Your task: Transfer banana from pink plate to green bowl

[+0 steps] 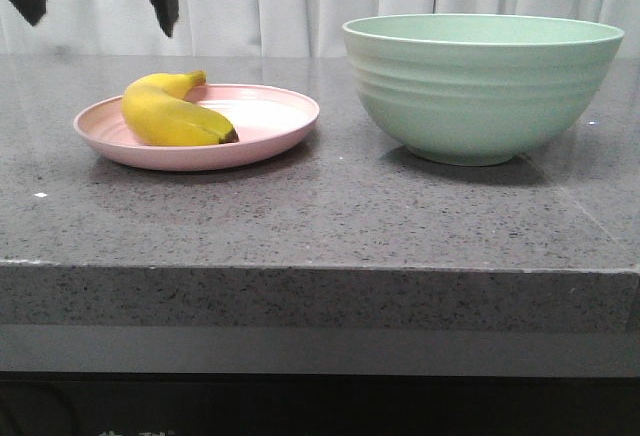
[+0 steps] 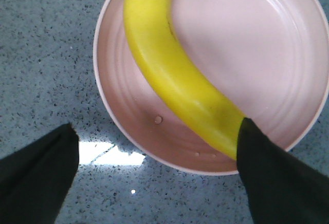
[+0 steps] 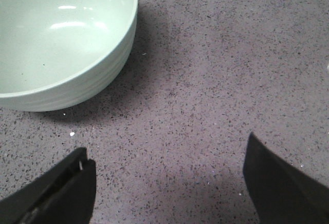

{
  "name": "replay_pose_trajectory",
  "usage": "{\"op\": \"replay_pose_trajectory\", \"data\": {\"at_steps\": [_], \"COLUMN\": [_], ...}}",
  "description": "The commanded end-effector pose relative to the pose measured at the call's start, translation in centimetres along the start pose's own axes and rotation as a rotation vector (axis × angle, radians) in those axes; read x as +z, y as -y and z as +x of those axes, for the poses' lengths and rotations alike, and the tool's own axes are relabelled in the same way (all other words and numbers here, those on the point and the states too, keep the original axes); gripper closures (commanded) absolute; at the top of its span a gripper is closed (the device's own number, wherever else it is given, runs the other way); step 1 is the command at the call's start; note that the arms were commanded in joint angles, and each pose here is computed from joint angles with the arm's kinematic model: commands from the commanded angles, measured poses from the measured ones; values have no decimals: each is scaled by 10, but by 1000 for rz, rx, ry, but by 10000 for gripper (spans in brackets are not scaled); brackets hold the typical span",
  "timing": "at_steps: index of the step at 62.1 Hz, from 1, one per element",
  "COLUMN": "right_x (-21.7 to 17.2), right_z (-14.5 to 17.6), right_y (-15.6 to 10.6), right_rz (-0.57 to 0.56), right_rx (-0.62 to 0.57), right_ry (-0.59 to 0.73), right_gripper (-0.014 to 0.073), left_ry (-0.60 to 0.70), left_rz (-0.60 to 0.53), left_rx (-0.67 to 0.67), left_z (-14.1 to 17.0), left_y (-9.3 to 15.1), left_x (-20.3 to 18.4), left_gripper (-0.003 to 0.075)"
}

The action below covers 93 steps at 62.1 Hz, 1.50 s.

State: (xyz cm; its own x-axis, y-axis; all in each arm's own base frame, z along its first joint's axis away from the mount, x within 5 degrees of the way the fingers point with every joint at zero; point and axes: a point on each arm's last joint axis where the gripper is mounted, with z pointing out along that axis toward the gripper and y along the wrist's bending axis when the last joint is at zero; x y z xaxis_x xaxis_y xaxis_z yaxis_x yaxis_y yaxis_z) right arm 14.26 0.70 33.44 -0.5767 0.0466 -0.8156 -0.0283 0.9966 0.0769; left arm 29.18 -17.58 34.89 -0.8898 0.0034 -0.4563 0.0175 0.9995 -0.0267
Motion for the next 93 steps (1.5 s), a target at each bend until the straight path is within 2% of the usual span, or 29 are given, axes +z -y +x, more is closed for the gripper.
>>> {"op": "replay_pose_trajectory", "data": {"at_steps": [1,12,23,37,61,86,93], "right_x": [-6,-6,-6,-6,-6,-6,-6], "right_z": [-15,-15,-15,-15,-14,-14,-14], "right_y": [-1,-1,-1,-1,-2,-2,-2], "right_rz": [-2,-2,-2,-10,-19,-20,-20], "right_rx": [2,3,3,12,23,24,24], "right_ry": [97,97,95,92,90,89,89], "right_gripper": [-7,-7,-7,-7,-7,-7,-7], "left_ry": [53,17,-22,-34,-30,-92,-105], "left_rz": [19,7,19,117,137,110,104], "left_rx": [-32,-41,-92,-184,-198,-196,-196], "left_z": [-10,-17,-25,-34,-38,-35,-34], "left_y": [3,10,6,4,8,12,13], "left_x": [-13,7,24,38,53,78,82], "left_gripper": [122,122,122,122,122,123,184]}}
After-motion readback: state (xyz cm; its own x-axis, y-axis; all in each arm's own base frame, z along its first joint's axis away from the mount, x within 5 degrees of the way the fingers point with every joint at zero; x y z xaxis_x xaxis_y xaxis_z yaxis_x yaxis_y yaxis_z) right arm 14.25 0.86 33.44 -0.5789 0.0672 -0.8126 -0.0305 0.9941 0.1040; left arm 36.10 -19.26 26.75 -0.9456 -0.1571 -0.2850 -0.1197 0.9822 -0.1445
